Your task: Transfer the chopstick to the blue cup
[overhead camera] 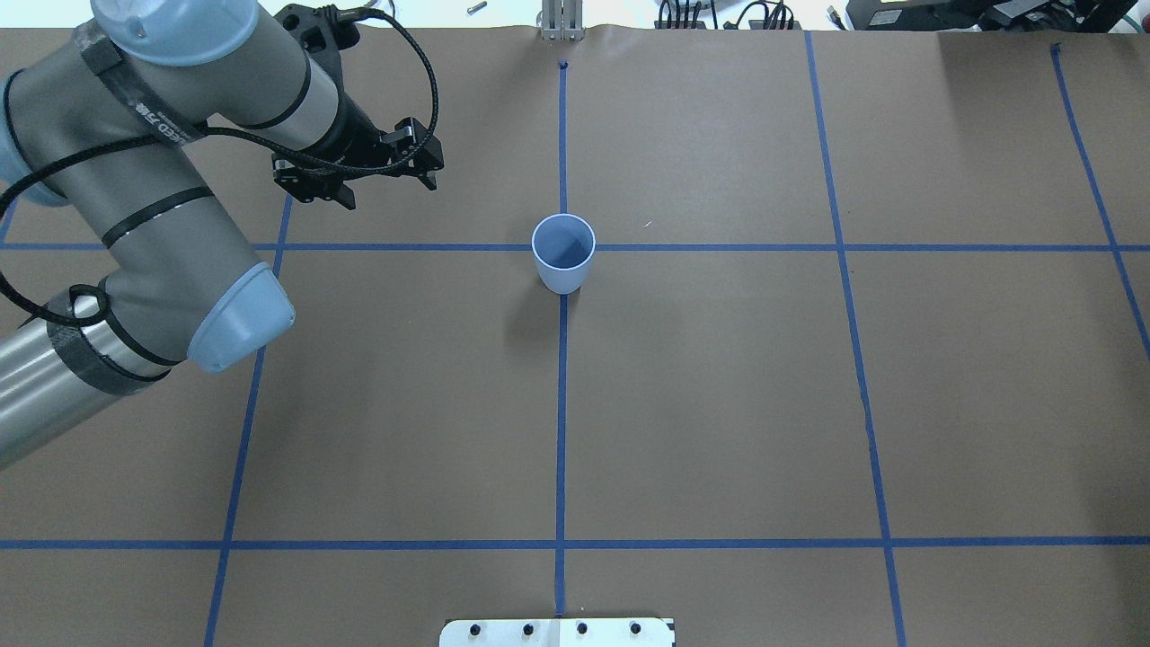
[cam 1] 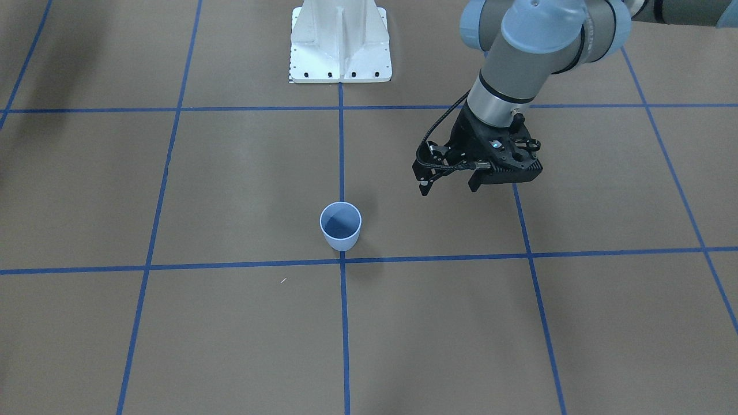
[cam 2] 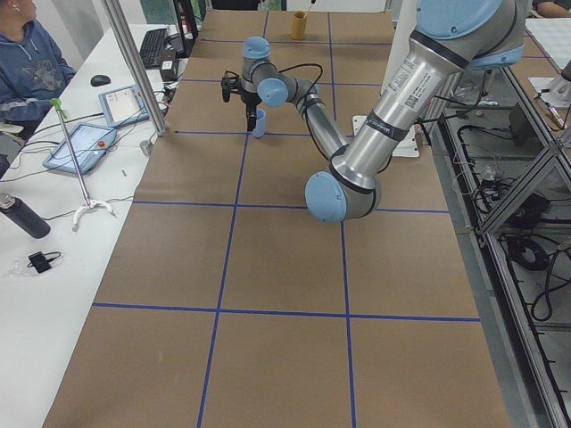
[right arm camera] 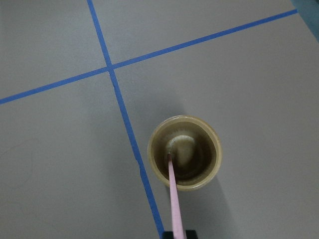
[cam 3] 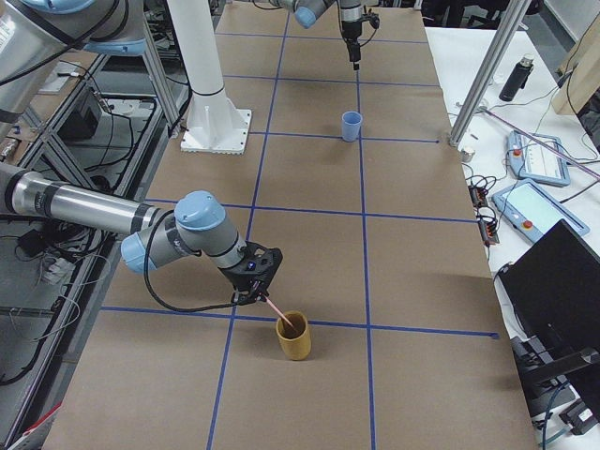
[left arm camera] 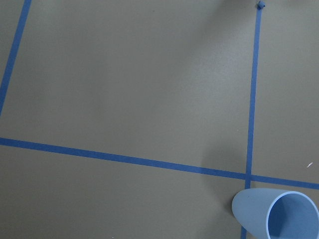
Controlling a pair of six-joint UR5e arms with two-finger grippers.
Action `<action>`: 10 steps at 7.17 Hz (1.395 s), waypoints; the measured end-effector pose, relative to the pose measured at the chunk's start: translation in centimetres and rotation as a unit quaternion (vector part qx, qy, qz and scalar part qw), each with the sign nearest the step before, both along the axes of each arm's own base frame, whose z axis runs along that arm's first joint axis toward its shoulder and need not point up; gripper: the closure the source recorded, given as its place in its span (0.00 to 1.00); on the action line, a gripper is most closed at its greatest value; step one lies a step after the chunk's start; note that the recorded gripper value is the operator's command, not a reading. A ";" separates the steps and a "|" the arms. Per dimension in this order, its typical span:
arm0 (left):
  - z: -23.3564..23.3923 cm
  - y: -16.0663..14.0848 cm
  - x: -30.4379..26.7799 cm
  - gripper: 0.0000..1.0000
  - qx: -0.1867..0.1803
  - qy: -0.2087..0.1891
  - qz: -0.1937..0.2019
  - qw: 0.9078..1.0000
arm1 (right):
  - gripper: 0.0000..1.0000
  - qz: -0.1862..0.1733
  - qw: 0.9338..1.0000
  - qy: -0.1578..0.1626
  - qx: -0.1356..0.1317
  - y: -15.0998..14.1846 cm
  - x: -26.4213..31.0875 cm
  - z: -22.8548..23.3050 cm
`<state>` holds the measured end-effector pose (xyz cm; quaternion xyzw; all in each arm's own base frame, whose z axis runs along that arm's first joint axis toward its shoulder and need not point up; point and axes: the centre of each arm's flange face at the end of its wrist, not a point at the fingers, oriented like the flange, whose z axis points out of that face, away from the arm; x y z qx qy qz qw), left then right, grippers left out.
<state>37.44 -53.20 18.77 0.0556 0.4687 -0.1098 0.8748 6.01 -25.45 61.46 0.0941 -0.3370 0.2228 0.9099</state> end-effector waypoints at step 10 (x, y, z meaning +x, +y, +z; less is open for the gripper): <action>1.6 -0.2 0.1 0.03 -0.002 -0.008 0.004 1.000 | 1.00 -0.096 0.994 -0.036 0.042 -13.1 -2.1 -24.5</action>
